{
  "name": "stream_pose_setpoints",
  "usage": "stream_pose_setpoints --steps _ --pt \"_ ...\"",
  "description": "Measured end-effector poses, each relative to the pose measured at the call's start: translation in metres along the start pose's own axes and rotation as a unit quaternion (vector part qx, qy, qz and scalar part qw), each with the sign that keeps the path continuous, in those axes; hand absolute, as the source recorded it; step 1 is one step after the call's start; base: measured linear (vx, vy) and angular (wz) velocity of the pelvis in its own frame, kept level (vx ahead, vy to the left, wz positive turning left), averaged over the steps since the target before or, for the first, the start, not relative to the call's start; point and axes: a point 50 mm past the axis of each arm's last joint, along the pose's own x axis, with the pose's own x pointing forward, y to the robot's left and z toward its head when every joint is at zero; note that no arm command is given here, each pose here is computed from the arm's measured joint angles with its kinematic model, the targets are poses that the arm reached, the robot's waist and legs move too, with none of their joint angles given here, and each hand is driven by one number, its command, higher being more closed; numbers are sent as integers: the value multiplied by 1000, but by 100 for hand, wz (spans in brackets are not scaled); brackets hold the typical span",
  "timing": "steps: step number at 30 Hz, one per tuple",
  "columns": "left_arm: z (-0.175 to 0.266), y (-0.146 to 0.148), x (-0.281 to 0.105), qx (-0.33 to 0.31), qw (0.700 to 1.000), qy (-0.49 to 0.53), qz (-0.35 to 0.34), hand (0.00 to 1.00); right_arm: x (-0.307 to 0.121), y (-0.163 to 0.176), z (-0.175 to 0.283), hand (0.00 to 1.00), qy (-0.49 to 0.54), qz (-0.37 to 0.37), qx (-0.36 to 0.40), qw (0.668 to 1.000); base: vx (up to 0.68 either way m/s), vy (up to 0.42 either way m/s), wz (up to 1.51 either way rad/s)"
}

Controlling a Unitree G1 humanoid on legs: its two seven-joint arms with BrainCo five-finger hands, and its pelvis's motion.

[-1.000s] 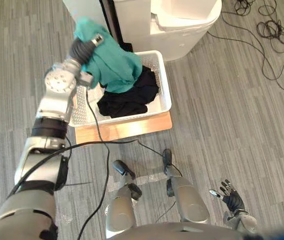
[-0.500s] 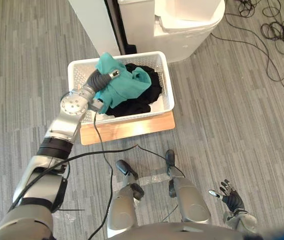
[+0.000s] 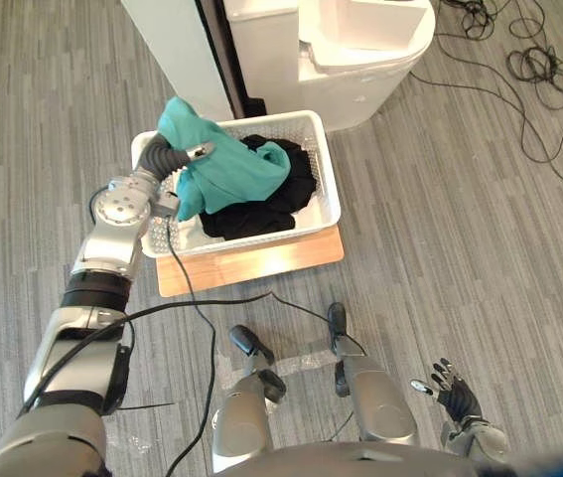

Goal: Tidy the bed and pick cloth on bed and put in laundry

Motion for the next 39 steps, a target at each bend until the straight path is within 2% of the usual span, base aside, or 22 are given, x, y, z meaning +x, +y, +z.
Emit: stream_pose_setpoints --steps 5,13,16,22,25,28,29,35,38,39 --pt "1 2 -1 -36 999 -10 -25 0 -1 1 -5 0 17 -1 0 1000 -1 5 2" --pt "-27 -15 -20 -40 990 29 -134 0 -3 0 -20 0 73 -7 5 997 10 -2 8" --pt "-31 -15 -22 -45 989 32 -134 0 -5 1 -29 0 96 -8 9 995 -15 -4 11" --pt "-11 -13 -27 -115 986 -42 -115 0 -11 -8 -42 0 126 -23 3 992 -2 3 8" --pt "-15 -7 -38 -176 978 -62 -96 0 -20 -16 -54 0 150 -37 14 988 39 2 20" --pt "-36 -1 -57 -258 964 -47 -50 0 -25 -23 -62 0 175 -45 20 983 42 -1 28" --pt "-42 -2 -62 -267 962 -41 -39 0 -26 -24 -63 0 179 -45 22 983 35 15 33" --pt "-112 -23 -124 -331 939 81 53 0 -23 -22 -61 0 181 -17 23 983 21 33 21" --pt "-144 -35 -164 -362 914 151 106 0 -16 -17 -54 0 173 0 26 985 47 46 21" --pt "-160 -42 -183 -381 896 189 129 0 -13 -16 -51 0 170 4 27 985 60 57 11"
